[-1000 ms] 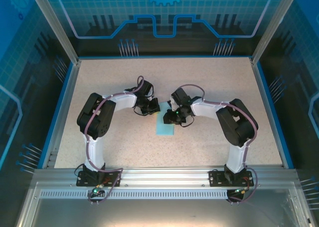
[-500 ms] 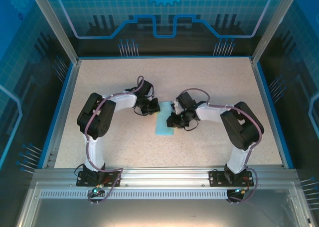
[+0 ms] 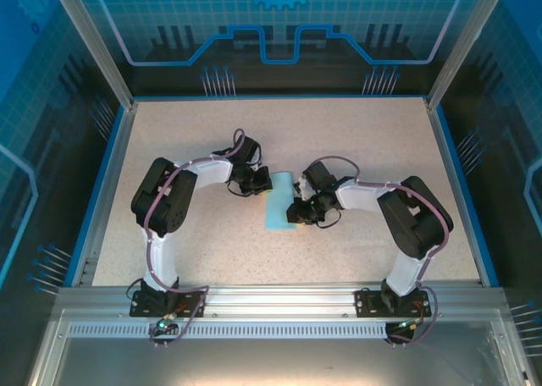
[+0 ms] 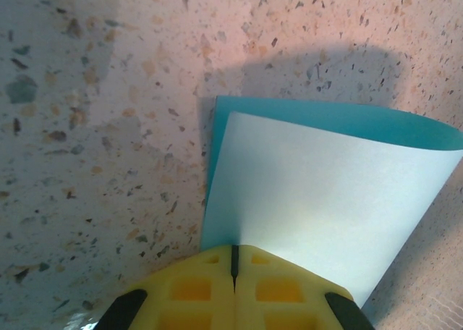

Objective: Fold a paper plane with a square sheet of paper (pick it up from the middle)
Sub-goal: Fold the square sheet of paper in half at the center of the table.

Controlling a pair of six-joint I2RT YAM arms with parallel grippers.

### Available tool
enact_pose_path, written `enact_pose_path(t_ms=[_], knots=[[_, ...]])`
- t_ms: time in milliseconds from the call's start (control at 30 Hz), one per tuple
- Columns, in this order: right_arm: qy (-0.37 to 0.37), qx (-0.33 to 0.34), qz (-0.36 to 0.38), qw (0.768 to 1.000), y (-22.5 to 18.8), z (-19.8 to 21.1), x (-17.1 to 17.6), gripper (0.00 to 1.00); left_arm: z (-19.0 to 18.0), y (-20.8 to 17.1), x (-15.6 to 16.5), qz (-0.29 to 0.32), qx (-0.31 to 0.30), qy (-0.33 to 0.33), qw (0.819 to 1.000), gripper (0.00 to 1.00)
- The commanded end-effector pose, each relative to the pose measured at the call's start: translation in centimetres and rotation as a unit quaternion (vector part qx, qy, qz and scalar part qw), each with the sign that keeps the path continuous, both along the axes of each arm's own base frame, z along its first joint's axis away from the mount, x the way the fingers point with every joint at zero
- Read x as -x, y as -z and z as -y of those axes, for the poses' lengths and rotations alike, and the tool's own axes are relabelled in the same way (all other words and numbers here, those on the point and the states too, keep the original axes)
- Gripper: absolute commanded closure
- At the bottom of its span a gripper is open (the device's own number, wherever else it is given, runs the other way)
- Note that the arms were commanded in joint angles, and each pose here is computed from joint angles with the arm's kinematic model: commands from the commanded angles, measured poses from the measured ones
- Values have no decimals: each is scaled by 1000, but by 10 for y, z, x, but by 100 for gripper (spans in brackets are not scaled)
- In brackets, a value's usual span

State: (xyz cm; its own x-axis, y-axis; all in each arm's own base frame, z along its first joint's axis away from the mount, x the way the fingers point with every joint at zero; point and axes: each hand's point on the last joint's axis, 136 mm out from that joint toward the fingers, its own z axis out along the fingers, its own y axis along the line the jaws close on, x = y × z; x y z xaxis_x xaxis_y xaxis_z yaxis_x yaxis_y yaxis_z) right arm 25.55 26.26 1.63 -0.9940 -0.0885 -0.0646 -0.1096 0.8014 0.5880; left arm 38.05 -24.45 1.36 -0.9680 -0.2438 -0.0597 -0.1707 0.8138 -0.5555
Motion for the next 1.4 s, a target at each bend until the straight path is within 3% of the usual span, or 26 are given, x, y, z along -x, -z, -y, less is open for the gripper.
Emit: enact_pose_path(t_ms=[0,333,567,667,933,1367], knots=[[-1,-12,-8,1000,-16,4,8,79,-16,34,16,-47,-43,-2,998,95],[11,38,-60,997,25,24,30,81,-16,32,16,-46,-43,0,998,95],[38,-12,50,998,-46,8,-29,80,-15,32,16,-46,-42,0,998,95],[57,-25,73,995,-56,6,-57,79,-15,32,16,-47,-41,0,998,95],[55,-24,66,996,-39,-13,-102,80,-15,32,17,-49,-40,1,998,95],[96,0,23,995,11,16,-116,80,-16,37,20,-55,-44,3,997,96]])
